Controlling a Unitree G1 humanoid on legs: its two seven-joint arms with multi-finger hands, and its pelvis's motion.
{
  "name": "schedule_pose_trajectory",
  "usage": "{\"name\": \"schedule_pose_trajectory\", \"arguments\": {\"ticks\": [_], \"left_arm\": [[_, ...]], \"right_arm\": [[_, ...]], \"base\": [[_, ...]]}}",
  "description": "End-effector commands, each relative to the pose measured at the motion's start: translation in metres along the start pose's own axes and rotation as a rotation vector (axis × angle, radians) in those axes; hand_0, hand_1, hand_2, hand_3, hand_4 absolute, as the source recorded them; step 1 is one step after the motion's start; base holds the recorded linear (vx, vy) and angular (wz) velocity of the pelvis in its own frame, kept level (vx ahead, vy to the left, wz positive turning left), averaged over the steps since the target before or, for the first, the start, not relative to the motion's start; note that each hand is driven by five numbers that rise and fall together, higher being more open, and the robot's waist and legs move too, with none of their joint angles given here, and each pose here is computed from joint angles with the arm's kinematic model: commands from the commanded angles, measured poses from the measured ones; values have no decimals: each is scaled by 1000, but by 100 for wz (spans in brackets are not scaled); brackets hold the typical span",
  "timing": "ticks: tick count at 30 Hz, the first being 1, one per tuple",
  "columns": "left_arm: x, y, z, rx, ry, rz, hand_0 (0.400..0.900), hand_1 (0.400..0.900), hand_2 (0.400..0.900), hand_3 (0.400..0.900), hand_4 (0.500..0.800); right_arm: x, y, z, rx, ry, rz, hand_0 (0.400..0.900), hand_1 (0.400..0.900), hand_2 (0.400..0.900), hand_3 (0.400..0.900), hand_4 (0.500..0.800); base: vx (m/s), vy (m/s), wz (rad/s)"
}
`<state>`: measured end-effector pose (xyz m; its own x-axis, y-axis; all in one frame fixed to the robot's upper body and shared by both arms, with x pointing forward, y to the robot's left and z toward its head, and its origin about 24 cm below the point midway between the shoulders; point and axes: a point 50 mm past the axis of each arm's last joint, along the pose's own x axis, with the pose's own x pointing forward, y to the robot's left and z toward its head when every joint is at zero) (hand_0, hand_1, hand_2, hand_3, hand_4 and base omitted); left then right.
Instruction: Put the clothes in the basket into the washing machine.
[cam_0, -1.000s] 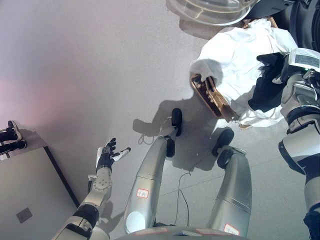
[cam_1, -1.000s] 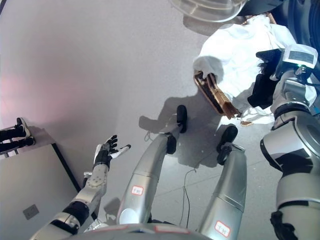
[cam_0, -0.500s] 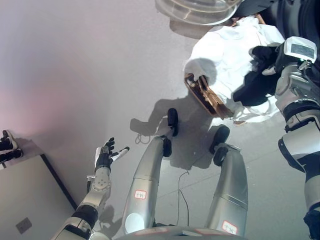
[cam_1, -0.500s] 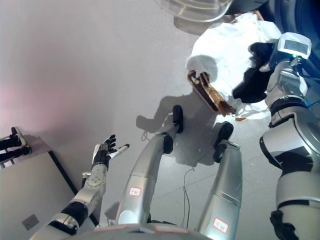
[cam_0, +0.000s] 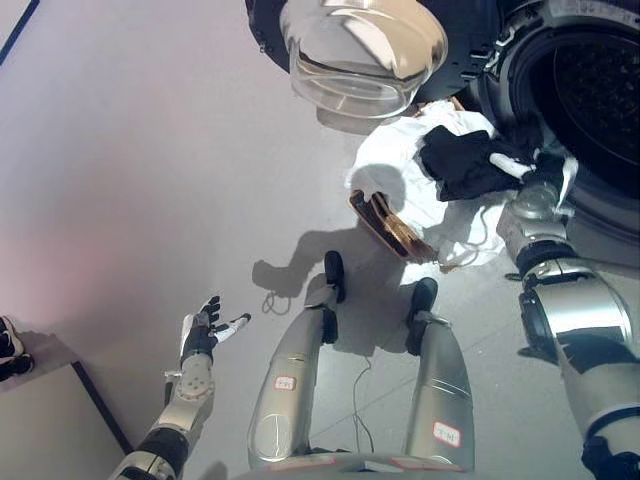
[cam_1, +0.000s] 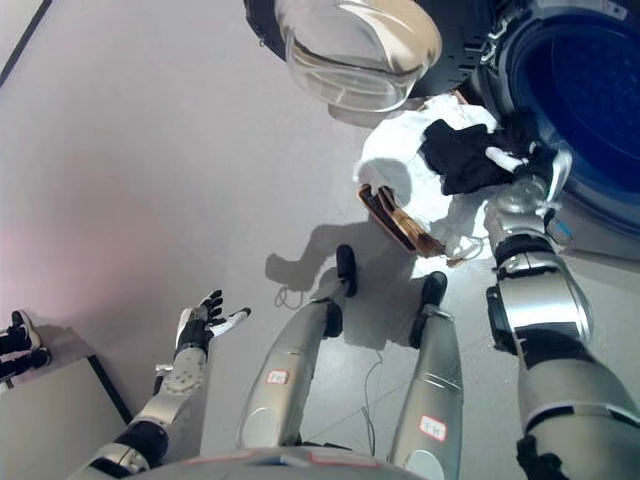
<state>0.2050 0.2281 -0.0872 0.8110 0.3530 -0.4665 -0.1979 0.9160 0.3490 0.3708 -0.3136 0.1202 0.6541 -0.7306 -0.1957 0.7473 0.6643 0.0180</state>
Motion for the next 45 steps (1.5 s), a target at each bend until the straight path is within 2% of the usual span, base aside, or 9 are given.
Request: {"name": "schedule_pose_trajectory", "arguments": {"ticks": [1,5,8,11,21,26,32,33,45], "left_arm": [[7,11,-12,144,70,72,900,900,900,900,800],[10,5,-11,142,82,37,900,900,900,900,800],[6,4,-19,138,101,14,900,900,900,900,800],[2,6,-26,143,120,-12,900,900,900,900,800],[-15,10,-49,146,155,-67,900,900,900,900,800],[-15,14,-49,163,141,-73,900,900,900,900,800],[-16,14,-48,154,130,-89,900,900,900,900,800],[-16,13,-47,153,126,-96,900,900,900,900,800],[-20,12,-58,131,179,-120,900,900,900,900,800]], "right_arm": [[8,-25,11,358,-20,-102,400,400,400,400,500],[9,-35,-3,704,71,-142,400,400,400,400,500],[10,-43,1,920,49,-187,400,400,400,400,500],[15,-57,11,1004,26,-224,400,400,400,400,500],[17,-108,91,1083,-294,-269,400,400,400,400,500],[12,-132,129,1029,-421,-293,400,400,400,400,500],[7,-138,158,987,-499,-244,400,400,400,400,500],[7,-140,160,962,-501,-239,900,900,900,900,800],[16,-138,144,942,-426,-191,900,900,900,900,800]], "base": [[51,2,-10],[41,-19,4],[45,19,4],[41,8,10],[44,7,12],[43,-10,12],[25,-16,10],[26,-6,7],[19,-4,3]]}}
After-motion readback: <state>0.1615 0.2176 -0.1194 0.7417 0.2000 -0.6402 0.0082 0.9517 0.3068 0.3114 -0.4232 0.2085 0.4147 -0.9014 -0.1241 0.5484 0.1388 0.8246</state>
